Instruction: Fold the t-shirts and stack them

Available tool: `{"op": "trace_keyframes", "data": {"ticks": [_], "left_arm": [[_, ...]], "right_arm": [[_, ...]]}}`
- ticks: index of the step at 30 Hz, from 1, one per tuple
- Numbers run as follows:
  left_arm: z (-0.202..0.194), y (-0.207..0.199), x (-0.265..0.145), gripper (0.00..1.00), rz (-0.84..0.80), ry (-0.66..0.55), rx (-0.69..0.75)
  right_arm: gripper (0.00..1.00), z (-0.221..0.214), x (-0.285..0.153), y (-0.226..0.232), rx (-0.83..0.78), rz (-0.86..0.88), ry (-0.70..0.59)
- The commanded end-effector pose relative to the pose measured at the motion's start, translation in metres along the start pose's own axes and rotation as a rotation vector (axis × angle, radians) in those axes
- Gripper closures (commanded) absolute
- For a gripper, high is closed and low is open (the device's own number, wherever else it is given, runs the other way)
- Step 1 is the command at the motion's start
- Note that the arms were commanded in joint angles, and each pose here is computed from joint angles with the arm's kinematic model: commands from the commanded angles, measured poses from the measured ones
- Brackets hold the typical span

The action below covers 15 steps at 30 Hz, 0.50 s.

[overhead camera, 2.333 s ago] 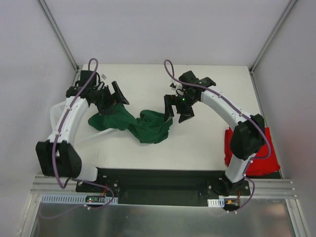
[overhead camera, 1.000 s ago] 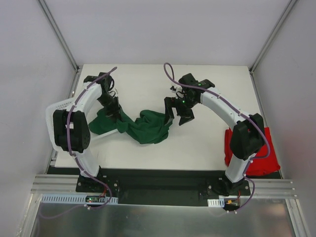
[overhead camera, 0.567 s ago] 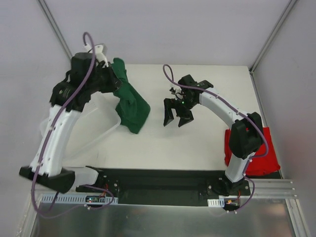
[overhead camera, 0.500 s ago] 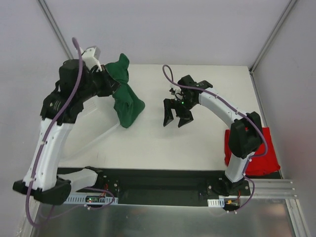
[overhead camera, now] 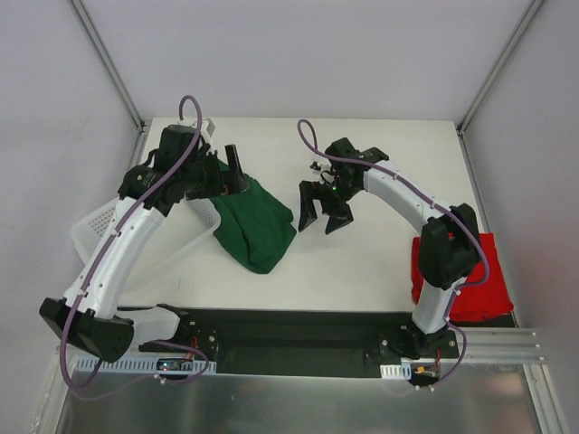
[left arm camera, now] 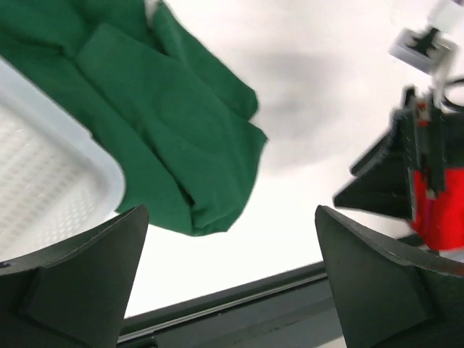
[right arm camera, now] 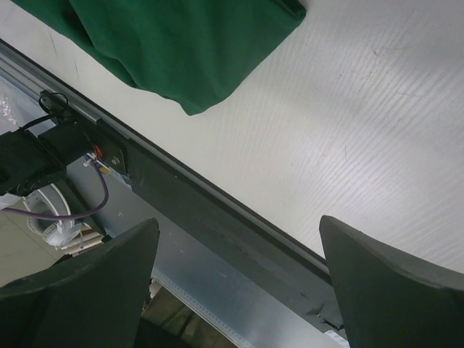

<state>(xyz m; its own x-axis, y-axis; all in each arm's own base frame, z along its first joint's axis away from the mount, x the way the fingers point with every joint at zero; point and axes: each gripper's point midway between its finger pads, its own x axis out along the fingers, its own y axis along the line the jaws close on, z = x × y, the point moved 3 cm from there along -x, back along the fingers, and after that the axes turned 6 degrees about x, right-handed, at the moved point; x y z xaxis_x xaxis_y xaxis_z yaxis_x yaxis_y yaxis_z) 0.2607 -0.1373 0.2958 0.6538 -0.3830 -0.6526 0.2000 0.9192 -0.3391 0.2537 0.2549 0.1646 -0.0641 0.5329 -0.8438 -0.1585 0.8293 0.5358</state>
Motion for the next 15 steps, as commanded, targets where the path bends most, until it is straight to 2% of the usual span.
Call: {"op": "trace_keyframes", "data": {"ticks": [1,4,8,10,11,12,14,15], "left_arm": [[0.008,0.028,0.002,0.01,0.233,0.09,0.012],[0.001,0.046,0.012,0.01,0.375,0.222,-0.002],[-0.014,0.07,0.018,0.01,0.497,0.307,-0.063],[-0.029,0.078,0.019,0.01,0.475,0.352,-0.162],[-0.049,0.091,0.023,0.01,0.47,0.392,-0.224],[-0.056,0.112,0.022,0.01,0.478,0.398,-0.322],[-0.087,0.126,0.019,0.01,0.432,0.438,-0.424],[-0.089,0.142,0.017,0.01,0.448,0.414,-0.455]], "right_arm": [[0.04,-0.001,-0.005,0.007,0.003,0.026,0.002],[0.04,-0.002,-0.005,0.007,-0.005,0.027,-0.011],[0.04,0.009,-0.011,0.026,-0.102,0.125,-0.111],[0.04,0.019,-0.01,0.043,-0.164,0.221,-0.172],[0.04,0.02,-0.005,0.049,-0.18,0.226,-0.167],[0.04,0.024,-0.002,0.054,-0.201,0.209,-0.17],[0.04,0.034,0.013,0.065,-0.234,0.151,-0.12],[0.04,0.035,0.019,0.071,-0.269,0.143,-0.103]]}}
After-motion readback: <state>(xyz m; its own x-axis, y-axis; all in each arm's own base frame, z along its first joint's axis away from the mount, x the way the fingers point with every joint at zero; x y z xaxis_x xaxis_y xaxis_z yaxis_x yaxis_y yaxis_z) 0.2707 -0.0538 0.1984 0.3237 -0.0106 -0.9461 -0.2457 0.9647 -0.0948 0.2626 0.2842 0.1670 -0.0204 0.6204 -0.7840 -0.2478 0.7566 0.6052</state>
